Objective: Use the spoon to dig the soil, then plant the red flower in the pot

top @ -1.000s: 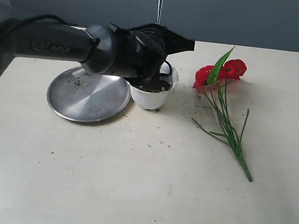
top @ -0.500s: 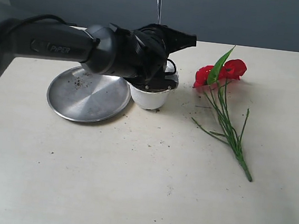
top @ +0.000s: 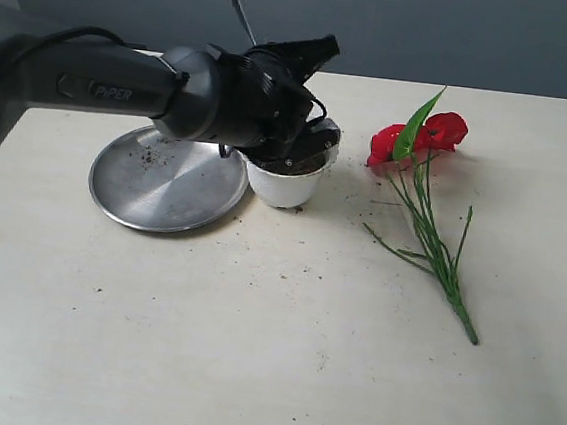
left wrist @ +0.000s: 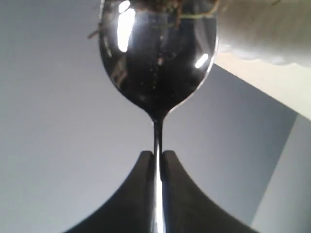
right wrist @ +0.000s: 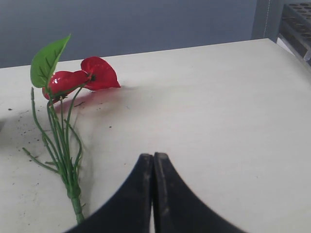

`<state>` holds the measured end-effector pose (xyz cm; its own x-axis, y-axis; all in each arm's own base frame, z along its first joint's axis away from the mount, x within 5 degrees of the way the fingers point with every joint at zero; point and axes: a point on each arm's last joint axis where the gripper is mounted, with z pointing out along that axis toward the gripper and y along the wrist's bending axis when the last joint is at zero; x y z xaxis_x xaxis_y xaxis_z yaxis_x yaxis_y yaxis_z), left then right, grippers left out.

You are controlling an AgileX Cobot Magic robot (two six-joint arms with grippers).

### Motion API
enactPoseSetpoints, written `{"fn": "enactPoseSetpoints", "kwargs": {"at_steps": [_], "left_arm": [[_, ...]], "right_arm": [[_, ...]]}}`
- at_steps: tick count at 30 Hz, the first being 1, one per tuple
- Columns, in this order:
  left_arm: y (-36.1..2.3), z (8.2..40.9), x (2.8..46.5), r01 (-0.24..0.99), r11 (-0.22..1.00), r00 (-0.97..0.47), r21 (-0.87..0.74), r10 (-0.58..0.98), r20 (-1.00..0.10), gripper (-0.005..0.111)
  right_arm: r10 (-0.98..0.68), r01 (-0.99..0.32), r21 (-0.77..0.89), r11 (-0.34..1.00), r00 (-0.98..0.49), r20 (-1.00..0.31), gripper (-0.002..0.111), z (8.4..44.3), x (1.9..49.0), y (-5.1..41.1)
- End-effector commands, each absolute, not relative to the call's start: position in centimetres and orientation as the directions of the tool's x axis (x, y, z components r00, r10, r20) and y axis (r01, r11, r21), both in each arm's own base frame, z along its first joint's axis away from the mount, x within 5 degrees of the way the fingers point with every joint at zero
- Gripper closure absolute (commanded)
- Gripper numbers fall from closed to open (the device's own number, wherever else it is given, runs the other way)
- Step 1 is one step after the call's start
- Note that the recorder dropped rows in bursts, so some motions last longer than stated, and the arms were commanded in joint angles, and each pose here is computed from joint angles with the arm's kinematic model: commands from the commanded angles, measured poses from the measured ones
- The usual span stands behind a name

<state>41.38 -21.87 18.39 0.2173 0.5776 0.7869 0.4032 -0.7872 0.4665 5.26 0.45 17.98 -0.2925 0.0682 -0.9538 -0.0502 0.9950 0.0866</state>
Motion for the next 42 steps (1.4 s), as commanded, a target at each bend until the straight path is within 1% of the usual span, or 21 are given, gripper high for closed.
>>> {"fn": "enactPoseSetpoints", "kwargs": {"at_steps": [1, 3, 6, 10, 14, 19, 23, 26, 29, 42], "left_arm": [[-21.3, 18.6, 40.9, 0.493, -0.639, 0.109, 0.59, 0.718, 0.687, 0.106], [-21.3, 18.4, 40.8, 0.52, -0.572, 0.075, 0.634, 0.77, 0.633, 0.106], [-21.5, 18.2, 40.5, 0.542, -0.505, 0.046, 0.671, 0.816, 0.577, 0.106], [-22.0, 18.2, 40.2, 0.538, -0.427, 0.006, 0.727, 0.864, 0.503, 0.106], [-22.4, 18.1, 40.0, 0.542, -0.319, -0.043, 0.778, 0.913, 0.405, 0.106], [-22.6, 17.7, 39.8, 0.566, -0.196, -0.085, 0.801, 0.952, 0.293, 0.106], [-22.5, 17.4, 39.7, 0.577, -0.056, -0.166, 0.815, 0.969, 0.184, 0.106], [-22.2, 17.2, 39.5, 0.588, 0.036, -0.229, 0.808, 0.965, 0.124, 0.106], [-22.1, 16.9, 39.3, 0.607, 0.08, -0.264, 0.791, 0.959, 0.106, 0.106], [-21.6, 16.7, 39.0, 0.62, 0.107, -0.321, 0.777, 0.939, 0.126, 0.106]], "right_arm": [[0.067, -0.048, 0.084, 0.995, -0.279, -0.958, 0.108, 18.0, 5.3, 0.4], [0.067, -0.048, 0.084, 0.995, -0.279, -0.958, 0.108, 18.0, 5.3, 0.4], [0.067, -0.048, 0.084, 0.995, -0.279, -0.958, 0.108, 18.0, 5.3, 0.4], [0.067, -0.048, 0.084, 0.995, -0.277, -0.958, 0.108, 18.0, 5.3, 0.4], [0.067, -0.048, 0.084, 0.995, -0.277, -0.958, 0.108, 18.0, 5.3, 0.4], [0.067, -0.048, 0.084, 0.995, -0.277, -0.958, 0.108, 18.0, 5.3, 0.4], [0.067, -0.048, 0.084, 0.995, -0.277, -0.958, 0.108, 18.0, 5.3, 0.4], [0.067, -0.048, 0.084, 0.995, -0.277, -0.958, 0.108, 18.0, 5.3, 0.4], [0.067, -0.048, 0.084, 0.995, -0.277, -0.958, 0.108, 18.0, 5.3, 0.4], [0.067, -0.048, 0.084, 0.995, -0.279, -0.958, 0.108, 18.0, 5.3, 0.4]]}}
